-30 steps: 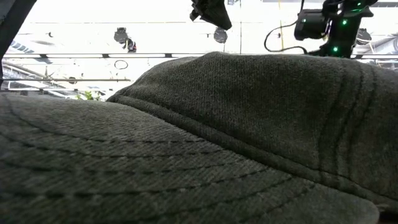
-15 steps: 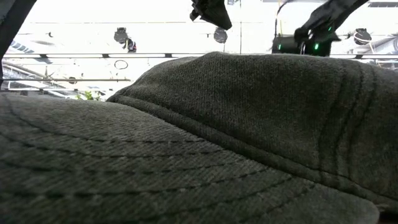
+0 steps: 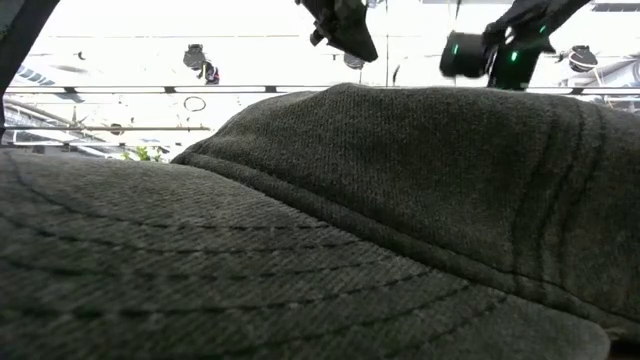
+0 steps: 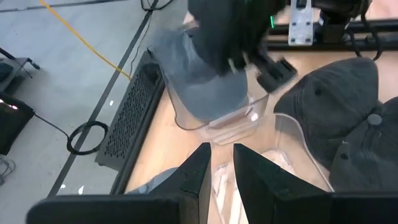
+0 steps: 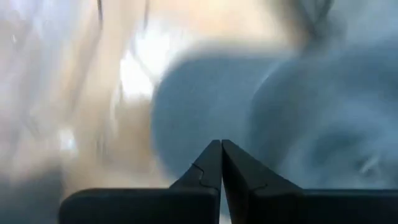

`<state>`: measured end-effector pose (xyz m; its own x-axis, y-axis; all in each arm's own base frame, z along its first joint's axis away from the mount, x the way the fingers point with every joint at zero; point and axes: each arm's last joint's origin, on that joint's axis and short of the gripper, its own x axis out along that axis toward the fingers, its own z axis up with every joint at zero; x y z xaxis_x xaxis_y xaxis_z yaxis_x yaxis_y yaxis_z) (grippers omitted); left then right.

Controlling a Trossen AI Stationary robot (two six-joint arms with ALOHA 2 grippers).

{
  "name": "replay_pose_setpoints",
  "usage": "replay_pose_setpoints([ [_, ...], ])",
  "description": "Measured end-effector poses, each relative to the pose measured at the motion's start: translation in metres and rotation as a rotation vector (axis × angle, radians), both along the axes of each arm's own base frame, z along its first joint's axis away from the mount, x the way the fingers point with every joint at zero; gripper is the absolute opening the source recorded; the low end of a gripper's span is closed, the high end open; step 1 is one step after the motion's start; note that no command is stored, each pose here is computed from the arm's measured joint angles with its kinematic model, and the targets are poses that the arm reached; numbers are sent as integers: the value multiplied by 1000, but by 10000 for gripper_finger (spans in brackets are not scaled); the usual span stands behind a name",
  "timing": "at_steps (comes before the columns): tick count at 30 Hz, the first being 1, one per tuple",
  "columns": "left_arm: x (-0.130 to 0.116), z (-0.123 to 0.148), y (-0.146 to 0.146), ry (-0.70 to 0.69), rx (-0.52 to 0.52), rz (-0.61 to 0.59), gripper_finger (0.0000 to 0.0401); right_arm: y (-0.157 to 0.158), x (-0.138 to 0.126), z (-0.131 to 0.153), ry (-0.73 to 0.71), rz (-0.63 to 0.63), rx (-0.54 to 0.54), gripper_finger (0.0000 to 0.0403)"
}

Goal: Pick & Place hat
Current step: Put the bottom gray cap into the right transparent bin

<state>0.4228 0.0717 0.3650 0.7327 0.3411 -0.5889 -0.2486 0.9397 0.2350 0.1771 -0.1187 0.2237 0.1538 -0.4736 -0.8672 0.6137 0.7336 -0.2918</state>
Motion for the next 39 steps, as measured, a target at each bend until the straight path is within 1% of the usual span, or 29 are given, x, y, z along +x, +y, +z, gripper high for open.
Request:
replay_pose_setpoints([
  [6,0,3,-1,-17,3,-1,79,4,-18,28,-101,-5,-95,0],
  [10,-1,4,0,-27,5,0,78,-7,-24,23,-52,-35,-80,0],
  [12,-1,4,0,-26,6,3,79,-17,-26,17,-38,-38,-37,0],
  [16,-1,4,0,-24,7,4,79,-39,-29,-3,-27,-50,128,0],
  [19,-1,4,0,-23,8,4,79,-50,-30,-20,21,-66,224,0],
  [24,-1,4,0,-22,14,2,79,-54,-27,-41,116,-73,322,0],
  [28,-1,4,0,-21,16,1,78,-57,-25,-52,149,-84,361,0],
  [31,-1,4,0,-21,16,0,78,-57,-25,-53,154,-86,364,0],
  [34,-1,4,0,-20,16,0,79,-55,-27,-46,129,-92,342,0],
  [36,-1,4,0,-20,16,0,79,-52,-30,-37,100,-95,307,0],
  [39,-1,4,0,-20,16,1,79,-47,-35,-21,70,-110,227,0],
])
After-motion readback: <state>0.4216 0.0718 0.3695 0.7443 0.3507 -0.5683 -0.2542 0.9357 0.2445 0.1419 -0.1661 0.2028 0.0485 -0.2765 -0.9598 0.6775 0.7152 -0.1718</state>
